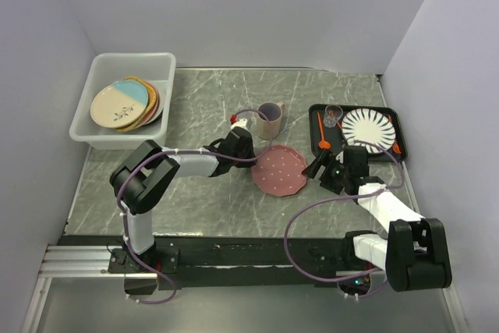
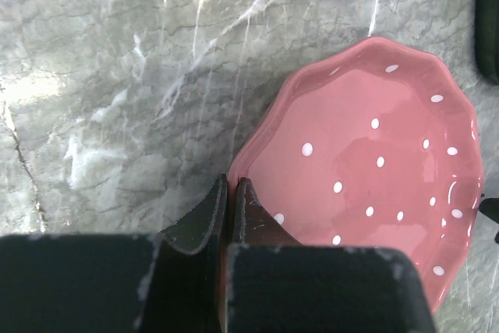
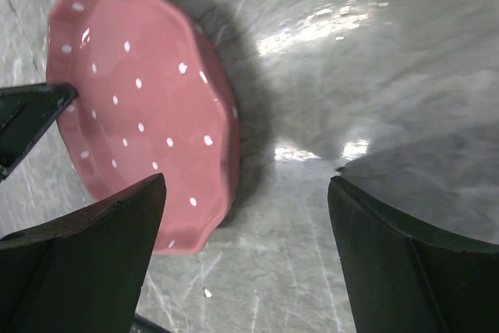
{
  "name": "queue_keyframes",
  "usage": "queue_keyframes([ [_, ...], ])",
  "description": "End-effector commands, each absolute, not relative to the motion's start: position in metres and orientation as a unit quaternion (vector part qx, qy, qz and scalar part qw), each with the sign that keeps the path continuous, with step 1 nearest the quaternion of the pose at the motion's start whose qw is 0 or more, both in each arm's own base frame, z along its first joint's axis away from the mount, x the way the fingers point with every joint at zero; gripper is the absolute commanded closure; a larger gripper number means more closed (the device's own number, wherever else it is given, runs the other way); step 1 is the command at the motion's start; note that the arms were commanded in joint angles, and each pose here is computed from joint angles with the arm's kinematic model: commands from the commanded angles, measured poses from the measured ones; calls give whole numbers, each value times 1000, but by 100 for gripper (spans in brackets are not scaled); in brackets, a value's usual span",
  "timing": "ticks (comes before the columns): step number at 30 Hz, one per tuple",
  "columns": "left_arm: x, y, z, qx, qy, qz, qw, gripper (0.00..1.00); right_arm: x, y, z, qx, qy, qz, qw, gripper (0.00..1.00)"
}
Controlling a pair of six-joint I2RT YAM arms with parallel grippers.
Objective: Place the plates into the plastic bin on the countertop
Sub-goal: Pick up the plate from the center of the board.
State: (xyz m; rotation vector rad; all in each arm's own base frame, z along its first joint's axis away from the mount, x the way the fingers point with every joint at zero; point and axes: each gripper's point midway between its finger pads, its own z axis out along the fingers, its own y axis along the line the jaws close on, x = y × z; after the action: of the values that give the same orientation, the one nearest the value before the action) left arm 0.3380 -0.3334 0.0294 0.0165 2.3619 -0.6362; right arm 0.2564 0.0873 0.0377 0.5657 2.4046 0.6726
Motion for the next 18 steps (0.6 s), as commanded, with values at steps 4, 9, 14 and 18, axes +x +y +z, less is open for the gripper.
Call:
queue_keyframes([
  [4,318,-292,-1,0,939,-174,298,99,269,97,45,198,891,271,304,9],
  [9,321,-283,6,-7,937,-168,307,99,271,98,44,196,892,271,303,9],
  [14,321,-269,8,-19,937,-160,310,99,269,98,39,199,894,272,294,9],
  [18,324,-258,14,-33,933,-162,318,99,272,100,41,195,892,277,301,9],
])
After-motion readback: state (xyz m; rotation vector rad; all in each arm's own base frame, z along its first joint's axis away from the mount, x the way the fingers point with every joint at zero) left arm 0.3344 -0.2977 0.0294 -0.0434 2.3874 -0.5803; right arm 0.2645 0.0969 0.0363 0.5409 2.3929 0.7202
